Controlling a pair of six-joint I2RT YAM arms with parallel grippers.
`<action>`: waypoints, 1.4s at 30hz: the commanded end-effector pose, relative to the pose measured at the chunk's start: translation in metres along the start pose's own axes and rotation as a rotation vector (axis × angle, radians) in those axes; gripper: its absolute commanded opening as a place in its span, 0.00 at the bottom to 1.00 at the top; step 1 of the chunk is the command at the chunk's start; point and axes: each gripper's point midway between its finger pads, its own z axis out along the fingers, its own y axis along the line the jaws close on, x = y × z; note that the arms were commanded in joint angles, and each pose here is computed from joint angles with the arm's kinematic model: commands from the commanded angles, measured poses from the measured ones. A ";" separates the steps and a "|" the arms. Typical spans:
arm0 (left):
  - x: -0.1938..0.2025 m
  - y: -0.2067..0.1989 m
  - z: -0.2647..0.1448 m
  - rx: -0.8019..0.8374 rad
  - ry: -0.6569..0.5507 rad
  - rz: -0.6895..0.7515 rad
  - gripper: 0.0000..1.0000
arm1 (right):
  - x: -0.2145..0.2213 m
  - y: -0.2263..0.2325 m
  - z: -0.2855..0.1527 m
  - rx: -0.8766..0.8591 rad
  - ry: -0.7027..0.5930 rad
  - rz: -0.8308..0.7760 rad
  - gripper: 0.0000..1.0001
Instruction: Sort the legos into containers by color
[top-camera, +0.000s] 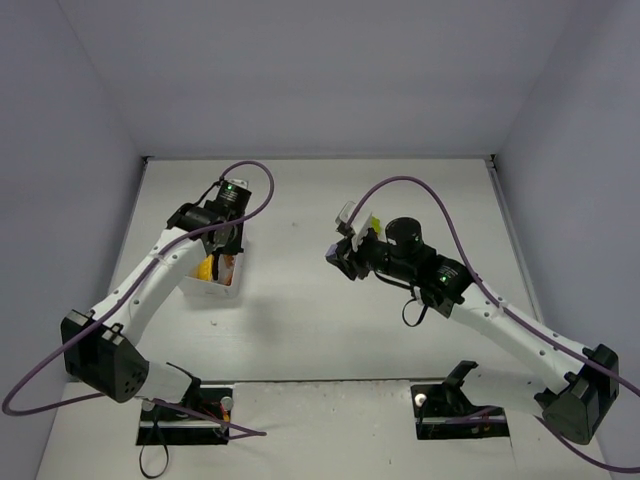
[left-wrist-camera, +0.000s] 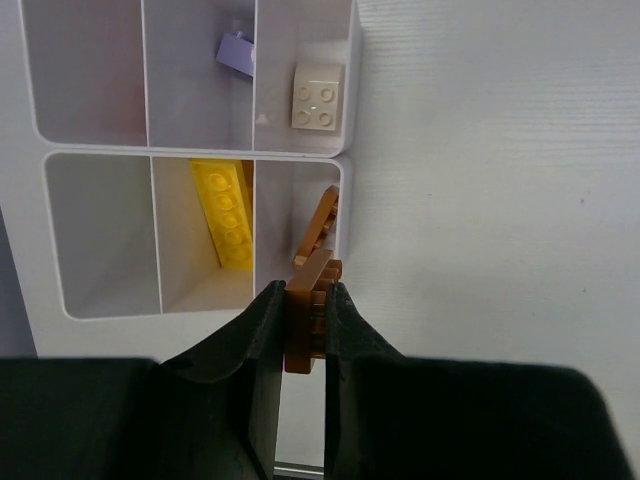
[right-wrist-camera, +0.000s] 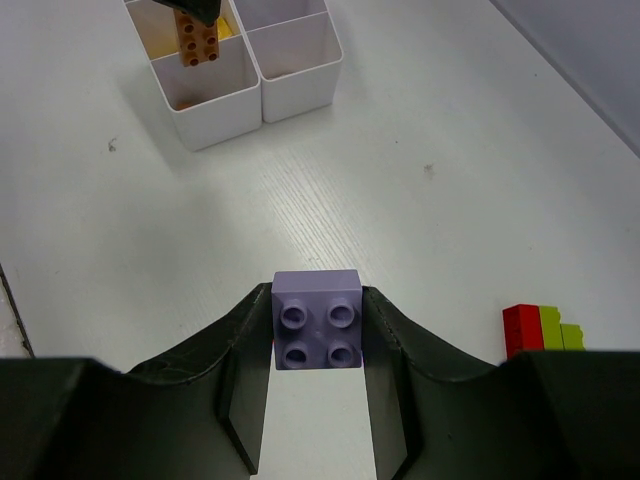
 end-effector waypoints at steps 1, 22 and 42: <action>-0.010 0.014 -0.005 -0.065 -0.028 -0.002 0.00 | -0.016 -0.008 0.000 0.030 -0.056 -0.004 0.00; -0.002 0.026 0.011 -0.100 0.006 -0.007 0.00 | -0.006 -0.007 -0.002 0.032 -0.030 0.007 0.00; 0.003 0.025 0.039 -0.127 0.039 -0.004 0.00 | 0.003 -0.009 -0.003 0.040 -0.014 0.017 0.00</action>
